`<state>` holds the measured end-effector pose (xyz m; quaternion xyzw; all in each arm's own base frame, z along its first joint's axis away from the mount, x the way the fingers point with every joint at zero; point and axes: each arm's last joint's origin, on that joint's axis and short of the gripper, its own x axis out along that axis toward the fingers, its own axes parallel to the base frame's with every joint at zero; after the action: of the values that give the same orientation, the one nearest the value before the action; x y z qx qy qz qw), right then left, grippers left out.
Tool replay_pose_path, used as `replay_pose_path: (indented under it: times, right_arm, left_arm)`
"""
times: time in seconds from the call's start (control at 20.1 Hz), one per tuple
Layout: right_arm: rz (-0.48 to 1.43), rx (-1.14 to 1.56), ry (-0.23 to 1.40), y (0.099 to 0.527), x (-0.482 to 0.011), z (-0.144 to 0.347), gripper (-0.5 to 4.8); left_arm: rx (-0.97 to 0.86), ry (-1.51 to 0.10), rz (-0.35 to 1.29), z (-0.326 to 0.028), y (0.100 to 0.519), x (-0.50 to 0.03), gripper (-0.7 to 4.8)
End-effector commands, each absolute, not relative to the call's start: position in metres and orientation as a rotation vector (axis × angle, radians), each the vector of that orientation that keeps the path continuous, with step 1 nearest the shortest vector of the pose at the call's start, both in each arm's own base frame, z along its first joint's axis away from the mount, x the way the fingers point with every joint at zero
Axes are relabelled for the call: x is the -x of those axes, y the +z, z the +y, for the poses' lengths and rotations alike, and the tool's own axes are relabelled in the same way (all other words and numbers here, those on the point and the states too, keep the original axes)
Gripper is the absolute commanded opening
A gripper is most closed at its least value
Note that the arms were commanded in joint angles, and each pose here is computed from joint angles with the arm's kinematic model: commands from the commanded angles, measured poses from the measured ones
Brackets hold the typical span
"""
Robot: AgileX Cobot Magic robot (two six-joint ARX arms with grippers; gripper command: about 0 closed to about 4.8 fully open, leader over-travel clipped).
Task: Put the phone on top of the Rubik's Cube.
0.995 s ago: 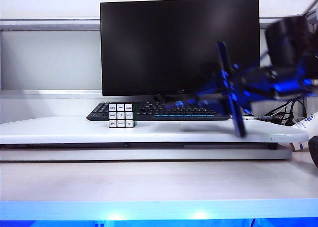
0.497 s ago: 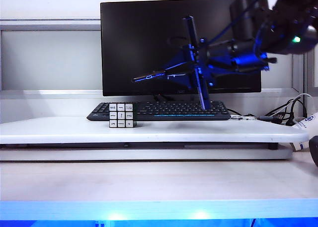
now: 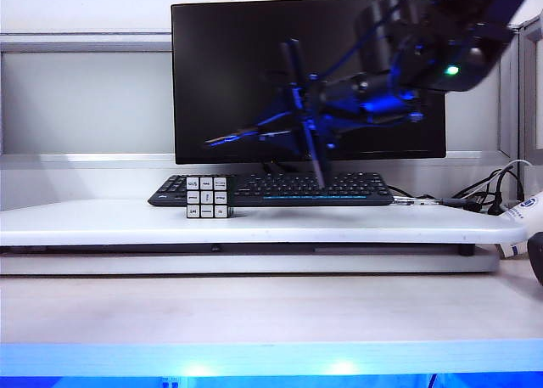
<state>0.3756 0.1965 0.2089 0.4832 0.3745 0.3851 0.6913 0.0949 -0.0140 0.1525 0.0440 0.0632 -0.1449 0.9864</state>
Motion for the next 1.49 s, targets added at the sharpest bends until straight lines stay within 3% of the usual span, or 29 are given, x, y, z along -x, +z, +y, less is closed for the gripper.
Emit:
replay_pose_path:
  times: [0.05, 0.85, 1.49]
  right_arm:
    - [0.795, -1.057, 0.906, 0.212, -0.378, 0.209, -0.08]
    - [0.828, -1.054, 0.896, 0.194, -0.41, 0.238, -0.08]
    - [0.892, -1.054, 0.867, 0.188, -0.409, 0.237, -0.08]
  left_arm:
    - [-0.087, -0.296, 0.145, -0.014, 0.15, -0.095, -0.06]
    - [-0.087, -0.299, 0.145, -0.014, 0.15, -0.095, -0.06]
    - [-0.087, -0.299, 0.145, -0.014, 0.15, -0.095, -0.06]
